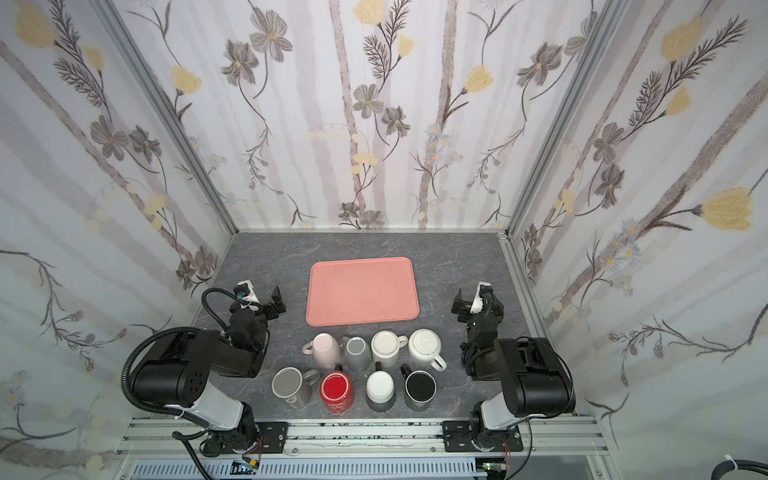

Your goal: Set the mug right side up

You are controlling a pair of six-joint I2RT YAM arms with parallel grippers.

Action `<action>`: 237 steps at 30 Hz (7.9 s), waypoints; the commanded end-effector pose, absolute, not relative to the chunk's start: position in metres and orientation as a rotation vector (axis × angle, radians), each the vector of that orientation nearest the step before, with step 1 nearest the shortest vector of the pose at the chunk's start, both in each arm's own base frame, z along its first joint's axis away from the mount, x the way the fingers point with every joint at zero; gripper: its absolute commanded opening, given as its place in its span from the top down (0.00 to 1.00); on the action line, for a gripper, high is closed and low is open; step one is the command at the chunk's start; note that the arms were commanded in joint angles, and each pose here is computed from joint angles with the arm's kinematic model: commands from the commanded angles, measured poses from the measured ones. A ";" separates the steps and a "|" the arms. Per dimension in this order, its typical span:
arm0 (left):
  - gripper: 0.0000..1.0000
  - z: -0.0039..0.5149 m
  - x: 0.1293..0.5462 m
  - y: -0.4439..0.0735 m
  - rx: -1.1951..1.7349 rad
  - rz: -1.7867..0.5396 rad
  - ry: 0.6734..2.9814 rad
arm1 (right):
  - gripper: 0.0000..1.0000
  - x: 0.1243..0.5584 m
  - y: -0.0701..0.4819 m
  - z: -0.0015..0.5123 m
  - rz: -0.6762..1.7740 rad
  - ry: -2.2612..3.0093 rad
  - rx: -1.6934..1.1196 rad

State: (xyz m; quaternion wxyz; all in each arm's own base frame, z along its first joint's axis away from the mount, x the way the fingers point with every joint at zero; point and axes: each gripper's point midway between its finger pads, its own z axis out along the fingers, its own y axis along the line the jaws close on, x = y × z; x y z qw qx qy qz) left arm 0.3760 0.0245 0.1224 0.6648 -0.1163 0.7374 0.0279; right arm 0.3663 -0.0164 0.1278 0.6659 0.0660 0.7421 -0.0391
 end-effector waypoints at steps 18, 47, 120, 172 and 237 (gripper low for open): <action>0.00 0.129 0.379 0.024 -0.255 0.048 1.642 | 0.00 0.368 -0.017 0.137 -0.092 1.639 0.142; 0.00 0.132 0.377 0.024 -0.256 0.043 1.628 | 0.00 0.368 -0.019 0.136 -0.068 1.645 0.149; 0.02 0.186 0.349 -0.094 -0.532 -0.703 1.922 | 0.99 0.478 0.158 0.017 0.252 2.530 0.051; 0.00 0.198 0.318 -0.150 -0.312 -0.900 1.961 | 0.14 0.238 0.122 0.142 0.414 2.620 0.130; 0.00 0.179 0.322 -0.144 -0.361 -0.849 2.011 | 0.22 0.205 0.150 0.088 0.164 2.870 -0.416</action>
